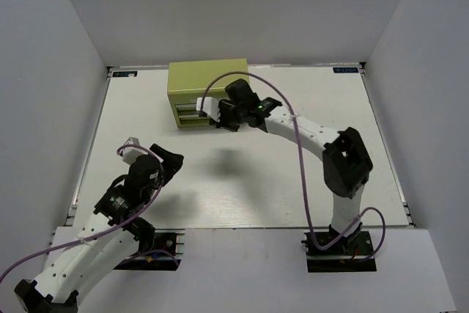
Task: Sort the stationery into containers
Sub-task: Reset both arms
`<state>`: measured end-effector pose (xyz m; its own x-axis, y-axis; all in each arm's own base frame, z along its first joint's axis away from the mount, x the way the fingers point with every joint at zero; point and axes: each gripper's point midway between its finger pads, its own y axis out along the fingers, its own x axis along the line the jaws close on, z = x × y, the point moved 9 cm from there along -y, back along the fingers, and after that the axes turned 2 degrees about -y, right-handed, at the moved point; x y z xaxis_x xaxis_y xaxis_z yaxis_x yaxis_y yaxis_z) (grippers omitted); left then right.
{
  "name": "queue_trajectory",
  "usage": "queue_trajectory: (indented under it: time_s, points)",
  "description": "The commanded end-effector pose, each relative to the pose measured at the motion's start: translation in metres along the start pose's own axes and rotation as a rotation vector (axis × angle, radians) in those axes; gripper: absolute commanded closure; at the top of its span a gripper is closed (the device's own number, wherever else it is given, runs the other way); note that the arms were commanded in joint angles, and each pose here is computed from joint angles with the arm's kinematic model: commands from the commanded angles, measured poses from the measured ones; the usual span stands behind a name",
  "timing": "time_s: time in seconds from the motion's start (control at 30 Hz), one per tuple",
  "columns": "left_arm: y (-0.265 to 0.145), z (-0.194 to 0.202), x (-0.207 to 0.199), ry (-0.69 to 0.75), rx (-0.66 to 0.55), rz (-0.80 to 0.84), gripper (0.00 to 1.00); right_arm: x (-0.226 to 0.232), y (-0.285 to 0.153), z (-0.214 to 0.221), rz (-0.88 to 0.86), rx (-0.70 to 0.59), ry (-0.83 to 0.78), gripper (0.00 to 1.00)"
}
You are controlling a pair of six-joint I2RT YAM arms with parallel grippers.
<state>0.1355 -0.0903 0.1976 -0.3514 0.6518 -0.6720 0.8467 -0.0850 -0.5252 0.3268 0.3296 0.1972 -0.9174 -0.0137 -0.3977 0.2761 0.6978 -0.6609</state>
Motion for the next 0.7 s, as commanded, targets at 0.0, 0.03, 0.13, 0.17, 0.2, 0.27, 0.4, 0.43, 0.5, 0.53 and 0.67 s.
queue_trajectory:
  time_s: [0.0, 0.03, 0.13, 0.17, 0.2, 0.27, 0.4, 0.43, 0.5, 0.53, 0.67]
  points:
    - [-0.001, -0.004, -0.013, 0.023, -0.009, 0.105, 0.2, 0.004, -0.039, -0.01, -0.055, -0.131, 0.214, 0.69]
    - [0.001, -0.003, -0.016, 0.033, -0.004, 0.116, 0.2, 0.006, -0.043, -0.006, -0.061, -0.131, 0.239, 0.65]
    - [0.007, -0.002, -0.027, 0.088, 0.005, 0.175, 0.16, -0.004, -0.079, -0.008, 0.021, -0.205, 0.302, 0.54]
    - [0.01, -0.003, -0.031, 0.136, 0.011, 0.181, 0.15, -0.01, -0.086, -0.002, 0.057, -0.21, 0.346, 0.48]
    - [0.009, -0.006, -0.041, 0.147, 0.005, 0.22, 0.13, -0.015, -0.091, 0.002, 0.084, -0.207, 0.369, 0.39]
    - [0.011, -0.006, -0.05, 0.222, 0.019, 0.25, 0.08, -0.021, -0.105, 0.001, 0.135, -0.205, 0.421, 0.33]
    - [0.016, -0.011, -0.069, 0.322, 0.03, 0.28, 0.01, -0.034, -0.137, 0.015, 0.25, -0.18, 0.504, 0.1]
    - [0.018, -0.014, -0.077, 0.335, 0.024, 0.286, 0.01, -0.031, -0.137, 0.022, 0.261, -0.167, 0.519, 0.1]
    - [0.018, -0.015, -0.081, 0.37, 0.033, 0.299, 0.01, -0.029, -0.154, 0.026, 0.339, -0.156, 0.537, 0.1]
    - [0.016, -0.018, -0.087, 0.362, 0.019, 0.318, 0.01, -0.029, -0.159, 0.028, 0.367, -0.157, 0.545, 0.1]
    - [0.018, -0.019, -0.091, 0.376, 0.008, 0.344, 0.01, -0.018, -0.176, 0.046, 0.495, -0.126, 0.586, 0.1]
